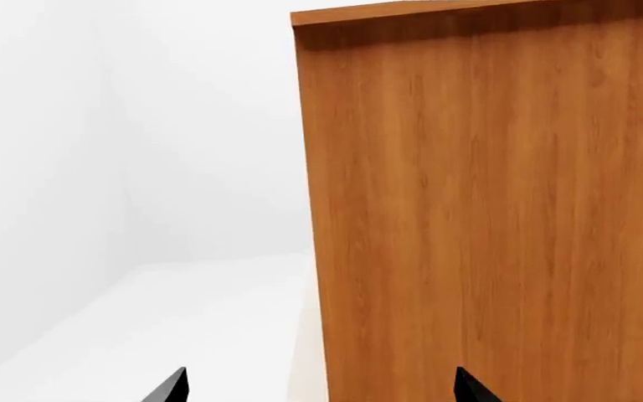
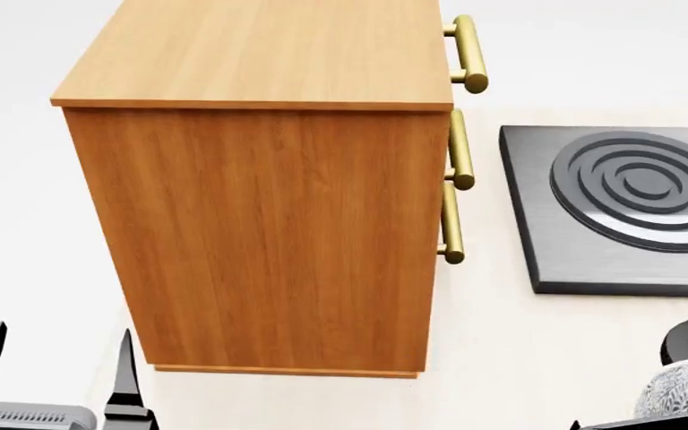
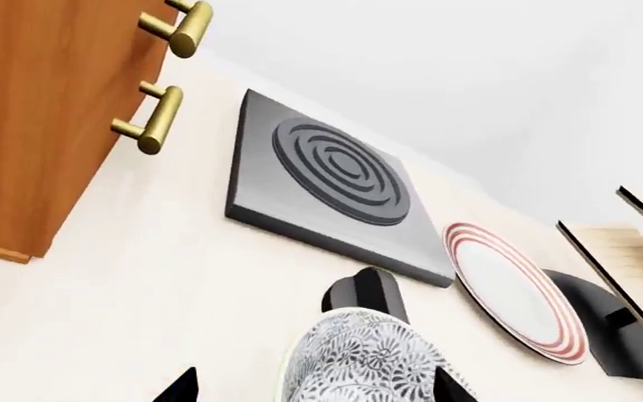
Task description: Put the bowl on the top of the cabinet.
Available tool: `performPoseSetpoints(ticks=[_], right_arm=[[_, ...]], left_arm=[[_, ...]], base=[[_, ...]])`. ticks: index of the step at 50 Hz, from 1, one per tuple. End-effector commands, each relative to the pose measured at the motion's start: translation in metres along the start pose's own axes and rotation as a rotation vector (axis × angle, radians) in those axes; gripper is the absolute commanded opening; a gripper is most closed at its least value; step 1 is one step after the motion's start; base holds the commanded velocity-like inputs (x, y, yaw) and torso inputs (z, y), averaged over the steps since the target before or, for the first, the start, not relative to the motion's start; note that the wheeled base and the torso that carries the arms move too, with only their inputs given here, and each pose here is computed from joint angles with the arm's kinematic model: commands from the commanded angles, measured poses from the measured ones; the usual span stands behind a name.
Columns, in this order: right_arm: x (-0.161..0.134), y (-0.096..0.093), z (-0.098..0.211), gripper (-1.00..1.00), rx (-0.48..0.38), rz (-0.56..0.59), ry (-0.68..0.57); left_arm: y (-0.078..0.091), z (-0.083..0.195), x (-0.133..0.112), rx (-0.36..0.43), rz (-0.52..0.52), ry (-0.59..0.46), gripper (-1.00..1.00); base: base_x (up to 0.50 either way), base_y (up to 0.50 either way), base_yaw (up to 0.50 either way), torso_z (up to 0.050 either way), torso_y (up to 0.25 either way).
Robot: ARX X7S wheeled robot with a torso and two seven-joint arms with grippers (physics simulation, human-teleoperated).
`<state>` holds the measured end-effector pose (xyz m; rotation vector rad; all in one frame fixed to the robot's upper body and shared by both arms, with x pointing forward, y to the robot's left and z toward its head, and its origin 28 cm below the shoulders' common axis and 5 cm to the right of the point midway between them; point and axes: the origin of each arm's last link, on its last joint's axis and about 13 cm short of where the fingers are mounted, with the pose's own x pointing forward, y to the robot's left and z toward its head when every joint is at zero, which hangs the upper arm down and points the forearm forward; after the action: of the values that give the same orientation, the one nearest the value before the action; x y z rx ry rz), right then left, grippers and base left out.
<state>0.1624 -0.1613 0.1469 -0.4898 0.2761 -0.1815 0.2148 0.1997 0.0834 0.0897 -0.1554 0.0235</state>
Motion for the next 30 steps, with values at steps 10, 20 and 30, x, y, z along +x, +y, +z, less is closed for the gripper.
performPoseSetpoints(ticks=[10, 20, 30], right_arm=[[0.006, 0.005, -0.025, 1.0, -0.02, 0.012, 0.074], [0.01, 0.005, -0.03, 1.0, -0.015, 0.009, 0.094], [0.014, 0.007, -0.033, 1.0, -0.022, 0.015, 0.099]], left_arm=[[-0.001, -0.001, 0.0, 0.002, -0.002, 0.001, 1.0], [-0.001, 0.0, 0.0, 0.002, -0.001, 0.001, 1.0], [-0.001, 0.0, 0.0, 0.0, -0.001, 0.0, 1.0]], base=[[0.0, 0.0, 0.0, 0.0, 0.0], [0.0, 0.0, 0.0, 0.0, 0.0], [0.0, 0.0, 0.0, 0.0, 0.0]])
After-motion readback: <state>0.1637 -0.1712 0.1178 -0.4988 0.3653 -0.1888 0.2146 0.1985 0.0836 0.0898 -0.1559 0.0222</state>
